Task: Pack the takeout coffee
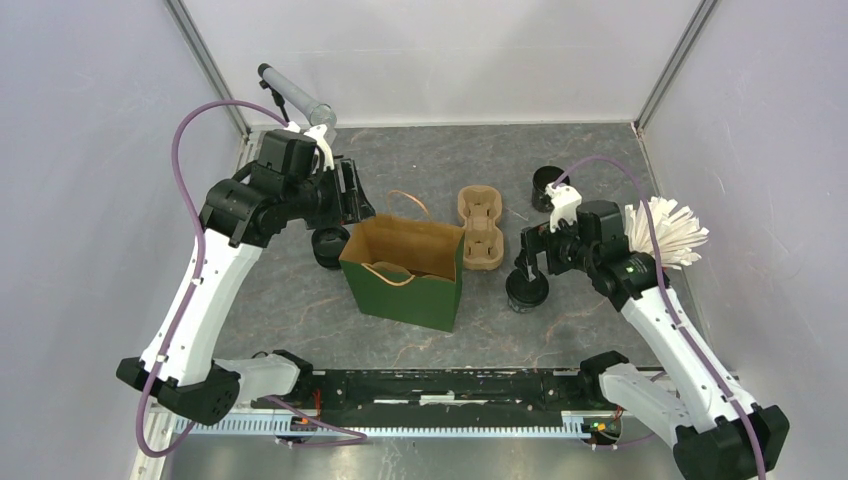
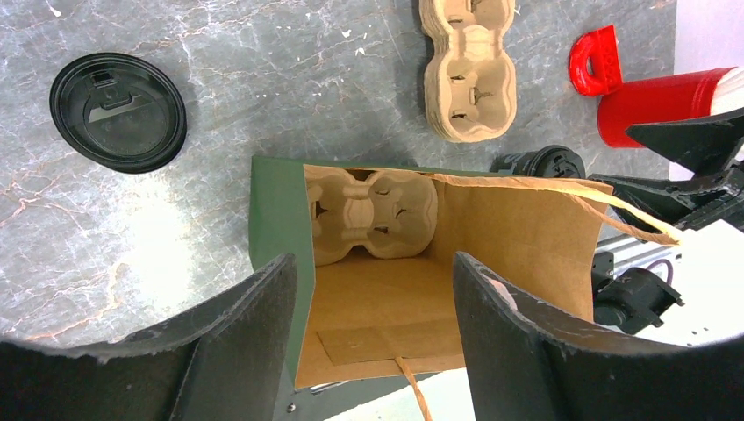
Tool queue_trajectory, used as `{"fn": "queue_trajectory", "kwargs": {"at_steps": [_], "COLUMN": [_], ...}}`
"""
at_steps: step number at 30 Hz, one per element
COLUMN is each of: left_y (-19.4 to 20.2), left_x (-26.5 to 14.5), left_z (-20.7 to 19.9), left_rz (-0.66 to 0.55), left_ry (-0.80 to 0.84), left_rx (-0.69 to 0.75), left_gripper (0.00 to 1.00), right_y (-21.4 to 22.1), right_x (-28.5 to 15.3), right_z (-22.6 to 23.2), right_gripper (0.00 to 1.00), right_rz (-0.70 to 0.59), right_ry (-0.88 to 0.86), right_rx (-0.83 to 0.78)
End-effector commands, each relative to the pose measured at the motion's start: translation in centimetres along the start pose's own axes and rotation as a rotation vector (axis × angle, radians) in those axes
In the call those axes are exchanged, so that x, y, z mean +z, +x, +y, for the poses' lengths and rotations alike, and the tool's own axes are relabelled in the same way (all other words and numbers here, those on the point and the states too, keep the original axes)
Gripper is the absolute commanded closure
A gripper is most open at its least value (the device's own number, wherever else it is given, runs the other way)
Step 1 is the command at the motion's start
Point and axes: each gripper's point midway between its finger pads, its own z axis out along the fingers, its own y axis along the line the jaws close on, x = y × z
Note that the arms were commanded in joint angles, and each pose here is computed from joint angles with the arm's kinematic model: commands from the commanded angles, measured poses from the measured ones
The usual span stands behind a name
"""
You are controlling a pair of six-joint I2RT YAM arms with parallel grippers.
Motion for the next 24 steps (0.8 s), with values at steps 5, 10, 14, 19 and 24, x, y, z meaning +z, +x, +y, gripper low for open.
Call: {"fn": "queue_trajectory", "kwargs": {"at_steps": [5, 10, 14, 19, 24], "left_y": [-0.6, -0.7, -0.4, -0.4, -0.5], "left_x": [-0.6, -0.5, -0.3, -0.2, -0.2], "left_z": [-0.3, 0.0, 0.4, 0.5, 0.5], "left_rz": [-0.025, -0.029, -0.02, -0.019, -0.021], "left_ry": [0.011, -0.003, -0.014, -0.018, -0.02], "left_rx": [0.035, 0.039, 0.044, 0.054, 0.06], "left_gripper": [0.28, 0.28, 0.28, 0.28, 0.28], "right_y": [0.2, 0.2, 0.7, 1.6, 2.5], "right_x": [-1.3, -2.1, -1.6, -0.5, 0.3], "right_z": [-0.2, 0.5, 1.8, 2.6, 2.6], "right_gripper": [0.08, 0.08, 0.07, 0.04, 0.02], "right_rz": [0.026, 0.078, 0.127, 0.196, 0.231], "right_ry": [0.037, 0.064, 0.061, 0.111, 0.147], "right_rx": [0.029, 0.039, 0.045, 0.006, -0.019]}}
